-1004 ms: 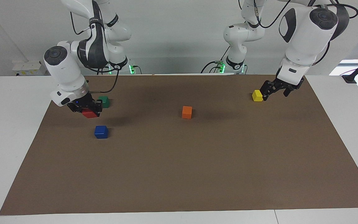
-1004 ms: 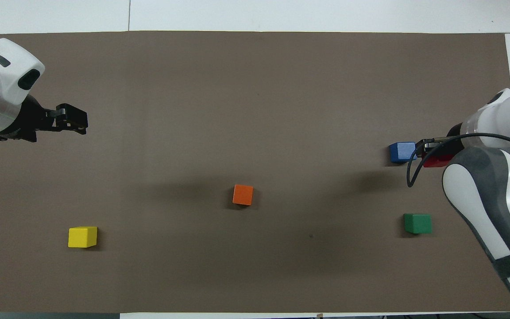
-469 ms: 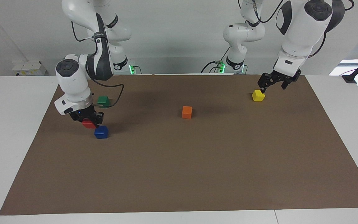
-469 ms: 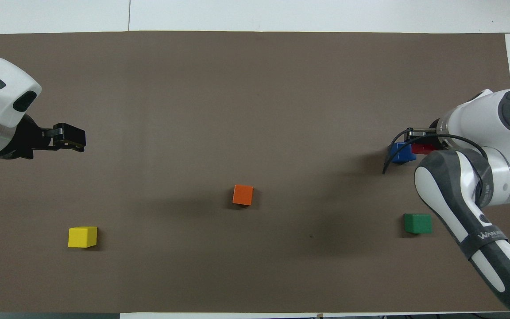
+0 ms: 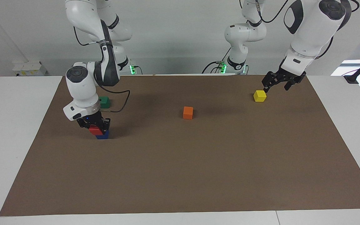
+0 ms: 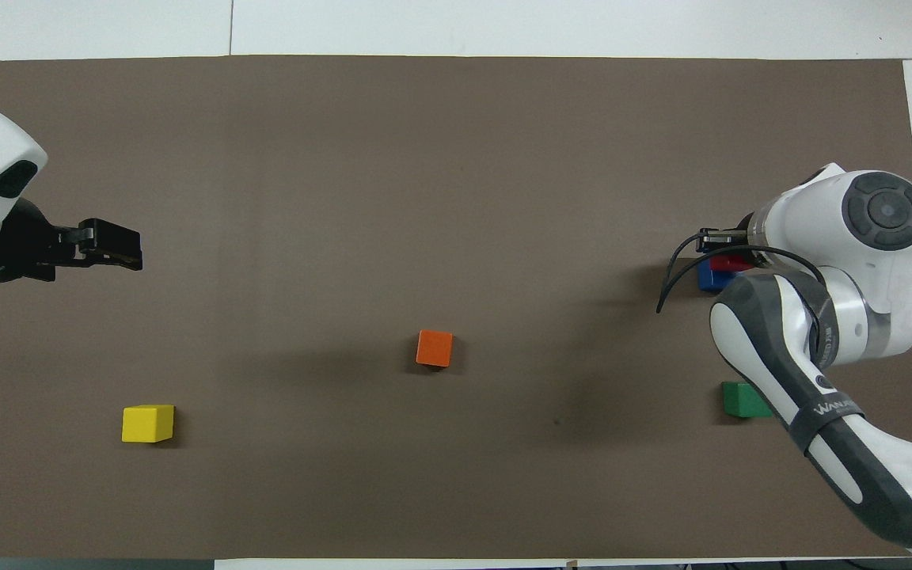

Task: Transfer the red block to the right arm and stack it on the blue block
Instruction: 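Lower the red cube onto the blue cube with the right gripper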

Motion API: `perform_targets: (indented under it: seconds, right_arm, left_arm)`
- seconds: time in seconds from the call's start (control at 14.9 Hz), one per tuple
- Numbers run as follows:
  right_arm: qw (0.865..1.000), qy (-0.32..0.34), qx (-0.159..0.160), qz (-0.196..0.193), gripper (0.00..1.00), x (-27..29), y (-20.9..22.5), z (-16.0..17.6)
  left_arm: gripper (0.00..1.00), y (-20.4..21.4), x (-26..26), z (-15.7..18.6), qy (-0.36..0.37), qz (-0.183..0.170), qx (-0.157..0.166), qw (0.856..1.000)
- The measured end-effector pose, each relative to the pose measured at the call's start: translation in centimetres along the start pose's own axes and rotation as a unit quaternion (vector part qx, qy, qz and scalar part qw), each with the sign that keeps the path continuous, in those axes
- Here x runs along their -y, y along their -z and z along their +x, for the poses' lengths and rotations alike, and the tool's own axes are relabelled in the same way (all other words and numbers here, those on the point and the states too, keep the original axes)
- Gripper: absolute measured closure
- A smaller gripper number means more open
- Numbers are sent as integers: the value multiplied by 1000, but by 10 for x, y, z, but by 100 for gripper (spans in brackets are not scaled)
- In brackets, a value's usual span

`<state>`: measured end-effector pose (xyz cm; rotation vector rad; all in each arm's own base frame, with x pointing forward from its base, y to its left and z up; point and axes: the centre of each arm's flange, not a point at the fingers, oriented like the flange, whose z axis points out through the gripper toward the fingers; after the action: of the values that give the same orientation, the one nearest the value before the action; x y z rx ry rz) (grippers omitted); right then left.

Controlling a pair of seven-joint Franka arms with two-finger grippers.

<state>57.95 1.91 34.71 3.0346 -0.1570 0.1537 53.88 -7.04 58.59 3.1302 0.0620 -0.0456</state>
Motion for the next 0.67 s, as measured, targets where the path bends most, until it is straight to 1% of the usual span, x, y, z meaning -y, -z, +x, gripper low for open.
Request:
perform_targets:
  seconds: [0.2,0.67]
  right_arm:
    - [1000,0,6,-1,41,0,-10,-2]
    - [1000,-1,6,-1,41,-1,-11,-2]
  left_arm:
    - [0,0,-3,0,-5,0,0,1000]
    - [0,1,-4,0,-13,-1,-4,1000]
